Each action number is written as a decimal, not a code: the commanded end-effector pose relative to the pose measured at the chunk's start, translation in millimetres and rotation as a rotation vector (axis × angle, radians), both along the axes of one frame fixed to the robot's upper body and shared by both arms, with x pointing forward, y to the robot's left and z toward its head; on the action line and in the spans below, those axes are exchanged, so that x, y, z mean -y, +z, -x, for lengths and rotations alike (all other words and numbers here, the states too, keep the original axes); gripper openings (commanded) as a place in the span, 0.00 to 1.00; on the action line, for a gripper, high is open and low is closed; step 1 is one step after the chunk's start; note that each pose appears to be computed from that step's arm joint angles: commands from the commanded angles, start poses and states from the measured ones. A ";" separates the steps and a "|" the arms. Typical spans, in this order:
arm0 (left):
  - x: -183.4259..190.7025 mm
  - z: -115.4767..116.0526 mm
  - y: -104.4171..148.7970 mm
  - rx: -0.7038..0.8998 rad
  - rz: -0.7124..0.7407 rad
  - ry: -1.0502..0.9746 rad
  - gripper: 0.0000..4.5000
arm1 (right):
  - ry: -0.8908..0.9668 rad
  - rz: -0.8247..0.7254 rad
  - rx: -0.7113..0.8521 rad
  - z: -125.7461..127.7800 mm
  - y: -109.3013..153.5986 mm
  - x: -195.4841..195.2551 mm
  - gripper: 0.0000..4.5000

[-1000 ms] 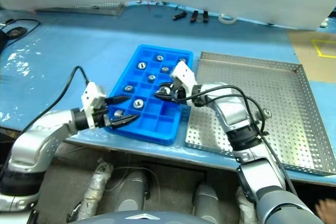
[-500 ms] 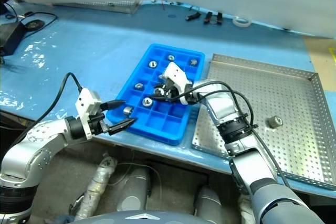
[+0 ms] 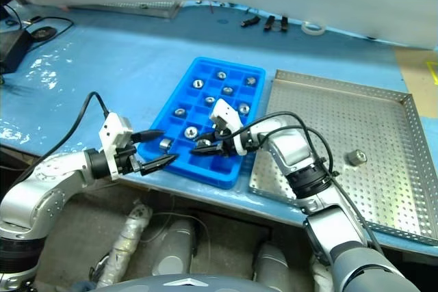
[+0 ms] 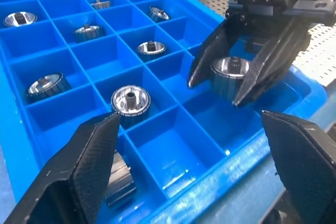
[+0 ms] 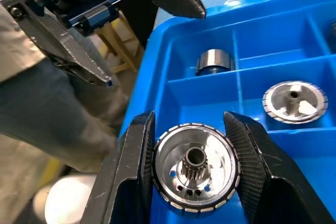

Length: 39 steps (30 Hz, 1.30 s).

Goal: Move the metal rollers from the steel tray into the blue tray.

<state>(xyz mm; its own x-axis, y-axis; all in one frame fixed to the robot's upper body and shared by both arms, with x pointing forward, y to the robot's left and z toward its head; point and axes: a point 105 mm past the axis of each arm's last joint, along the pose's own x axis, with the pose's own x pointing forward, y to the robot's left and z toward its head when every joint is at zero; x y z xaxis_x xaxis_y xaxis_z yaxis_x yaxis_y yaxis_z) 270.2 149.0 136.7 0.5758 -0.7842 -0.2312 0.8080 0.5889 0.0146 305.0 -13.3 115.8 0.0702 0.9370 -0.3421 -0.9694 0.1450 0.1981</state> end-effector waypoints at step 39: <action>113.1 -69.8 29.9 0.104 0.052 -0.534 1.00 | -0.926 0.044 0.414 -33.6 52.6 164.3 0.89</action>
<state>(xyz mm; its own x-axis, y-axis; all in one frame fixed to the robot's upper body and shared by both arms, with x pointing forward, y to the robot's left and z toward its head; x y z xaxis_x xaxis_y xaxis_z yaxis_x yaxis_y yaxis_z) 340.3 42.0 159.8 0.1524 -0.9766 -0.1517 0.9879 0.1459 0.0533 342.3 -164.0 152.8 0.8355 0.5076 -0.2105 -0.5356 0.8378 -0.1057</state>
